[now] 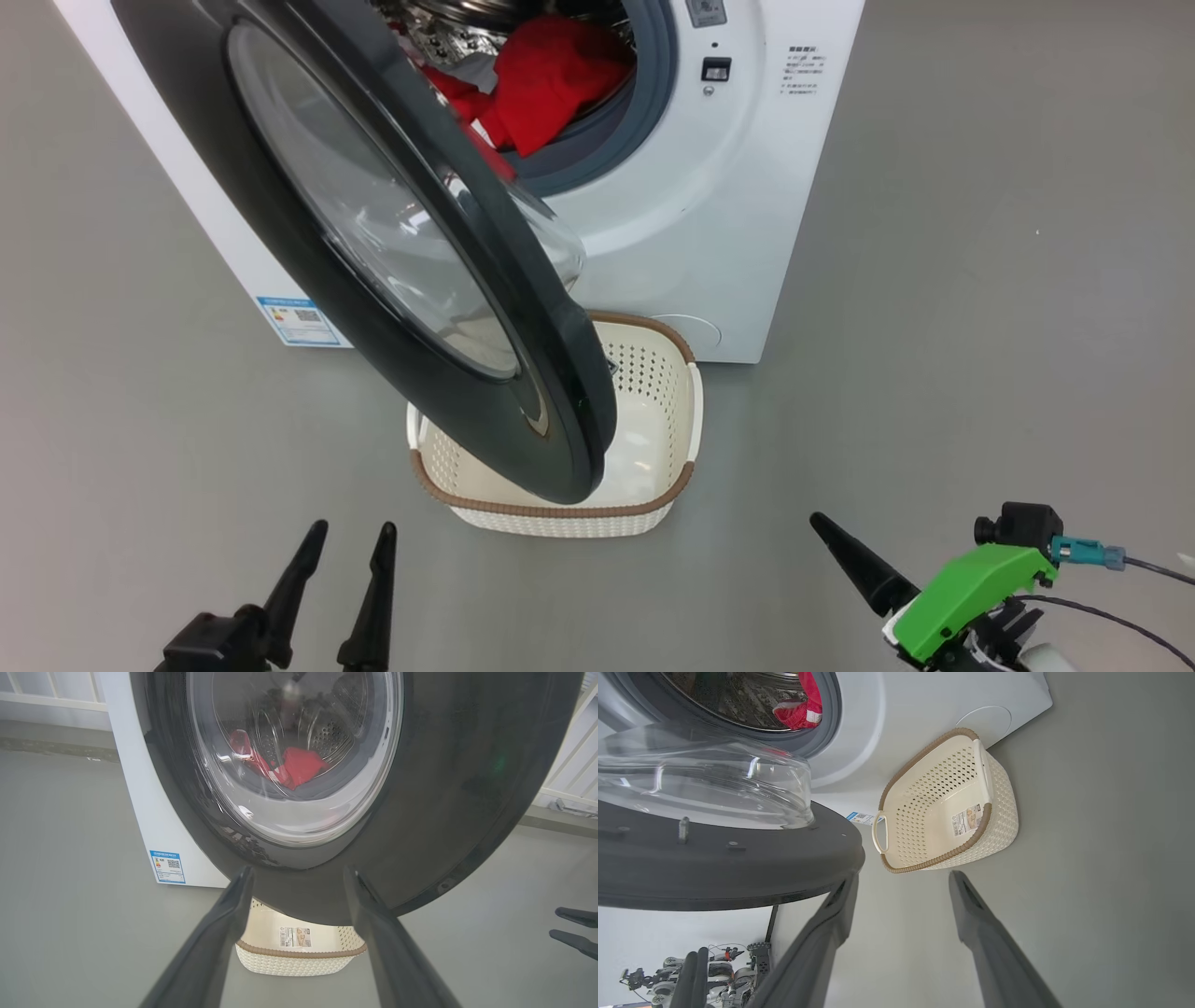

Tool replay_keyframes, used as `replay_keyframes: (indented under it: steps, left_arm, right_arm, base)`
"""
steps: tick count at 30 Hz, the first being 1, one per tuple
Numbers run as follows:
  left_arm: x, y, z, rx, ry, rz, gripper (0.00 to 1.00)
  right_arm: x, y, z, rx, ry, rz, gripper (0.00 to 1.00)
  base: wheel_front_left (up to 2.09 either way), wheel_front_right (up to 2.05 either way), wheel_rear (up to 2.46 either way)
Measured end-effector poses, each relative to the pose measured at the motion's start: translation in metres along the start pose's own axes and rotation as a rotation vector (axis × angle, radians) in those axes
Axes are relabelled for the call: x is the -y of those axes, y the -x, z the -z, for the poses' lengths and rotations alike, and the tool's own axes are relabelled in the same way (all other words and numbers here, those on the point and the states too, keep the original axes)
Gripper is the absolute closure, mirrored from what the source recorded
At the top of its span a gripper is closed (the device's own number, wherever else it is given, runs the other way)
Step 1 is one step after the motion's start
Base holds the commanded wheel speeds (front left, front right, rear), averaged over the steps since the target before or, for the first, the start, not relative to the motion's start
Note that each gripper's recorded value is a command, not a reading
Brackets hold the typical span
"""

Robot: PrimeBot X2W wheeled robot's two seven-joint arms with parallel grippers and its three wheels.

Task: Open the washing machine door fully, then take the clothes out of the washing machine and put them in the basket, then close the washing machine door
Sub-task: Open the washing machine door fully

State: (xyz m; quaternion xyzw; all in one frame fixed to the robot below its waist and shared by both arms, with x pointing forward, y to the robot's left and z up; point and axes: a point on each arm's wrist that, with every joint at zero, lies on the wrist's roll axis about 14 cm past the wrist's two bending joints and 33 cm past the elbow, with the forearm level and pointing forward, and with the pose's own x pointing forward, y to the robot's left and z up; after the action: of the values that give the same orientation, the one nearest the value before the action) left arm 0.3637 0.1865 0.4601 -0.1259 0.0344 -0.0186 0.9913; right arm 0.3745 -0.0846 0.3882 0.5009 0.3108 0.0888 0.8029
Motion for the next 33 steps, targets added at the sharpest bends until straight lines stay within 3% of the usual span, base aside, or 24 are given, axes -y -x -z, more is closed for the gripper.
replay_keyframes:
  steps: [20,26,33]
  left_arm:
    - [0.001,-0.001,0.004,-0.014,0.002,0.004,0.00]
    - [-0.001,-0.002,0.005,-0.016,0.004,-0.003,0.00]
    - [-0.002,-0.002,0.007,-0.020,0.008,-0.007,0.00]
  right_arm:
    - [0.019,0.014,0.010,0.102,0.430,0.013,0.00]
    - [0.010,0.016,-0.038,0.253,0.574,0.022,0.00]
    - [0.014,0.031,-0.041,0.341,0.645,0.068,0.00]
  base:
    - [0.00,0.00,0.00]
    - [0.00,0.00,0.00]
    - [0.00,0.00,0.00]
